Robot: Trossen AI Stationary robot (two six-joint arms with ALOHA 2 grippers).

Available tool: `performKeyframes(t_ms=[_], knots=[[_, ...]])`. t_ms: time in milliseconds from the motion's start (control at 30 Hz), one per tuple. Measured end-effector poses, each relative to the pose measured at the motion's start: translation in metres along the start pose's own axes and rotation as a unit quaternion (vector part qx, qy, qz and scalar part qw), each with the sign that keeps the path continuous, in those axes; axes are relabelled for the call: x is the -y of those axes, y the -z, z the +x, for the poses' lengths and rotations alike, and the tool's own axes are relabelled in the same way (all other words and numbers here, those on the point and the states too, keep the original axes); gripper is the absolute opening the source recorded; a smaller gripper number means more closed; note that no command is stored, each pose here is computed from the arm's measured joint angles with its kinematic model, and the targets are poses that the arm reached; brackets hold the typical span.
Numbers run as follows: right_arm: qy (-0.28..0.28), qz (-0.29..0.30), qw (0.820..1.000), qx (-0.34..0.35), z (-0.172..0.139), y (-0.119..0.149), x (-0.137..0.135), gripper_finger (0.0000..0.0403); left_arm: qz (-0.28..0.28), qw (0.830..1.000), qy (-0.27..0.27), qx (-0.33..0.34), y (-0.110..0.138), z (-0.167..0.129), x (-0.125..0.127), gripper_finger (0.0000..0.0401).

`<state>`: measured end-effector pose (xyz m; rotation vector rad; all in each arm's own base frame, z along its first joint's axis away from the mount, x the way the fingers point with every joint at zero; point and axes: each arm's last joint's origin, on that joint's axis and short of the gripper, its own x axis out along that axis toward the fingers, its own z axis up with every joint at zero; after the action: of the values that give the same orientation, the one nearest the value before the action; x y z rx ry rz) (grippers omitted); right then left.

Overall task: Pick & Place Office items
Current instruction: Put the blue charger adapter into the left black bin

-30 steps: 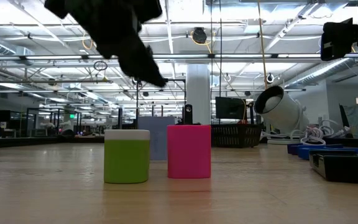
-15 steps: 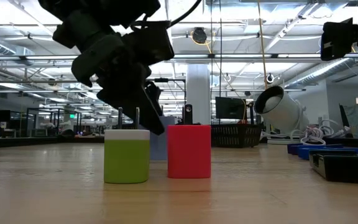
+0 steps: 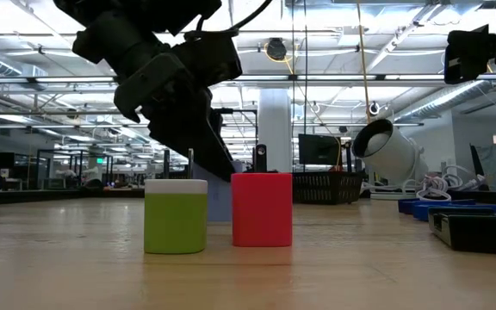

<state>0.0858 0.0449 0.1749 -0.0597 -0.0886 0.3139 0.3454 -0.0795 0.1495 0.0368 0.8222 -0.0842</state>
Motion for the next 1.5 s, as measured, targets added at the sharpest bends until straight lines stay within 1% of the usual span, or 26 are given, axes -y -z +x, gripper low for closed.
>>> performKeyframes(t_ms=[333,667,1233,1500], knots=[[0.000,0.000,1.000,0.000,0.000,0.000,0.000,0.0224,0.000,0.999,-0.003,-0.033,0.006,0.000,-0.001,0.0160],[0.000,0.000,1.000,0.000,0.000,0.000,0.000,0.0224,0.000,1.000,-0.002,-0.029,0.006,0.000,-0.001,0.0140],[0.000,0.000,1.000,0.000,0.000,0.000,0.000,0.0224,0.003,1.000,-0.002,-0.027,0.005,0.000,-0.001,0.0182],[0.000,0.000,1.000,0.000,0.000,0.000,0.000,0.0224,0.002,1.000,0.000,-0.012,-0.006,-0.003,0.000,0.0183]])
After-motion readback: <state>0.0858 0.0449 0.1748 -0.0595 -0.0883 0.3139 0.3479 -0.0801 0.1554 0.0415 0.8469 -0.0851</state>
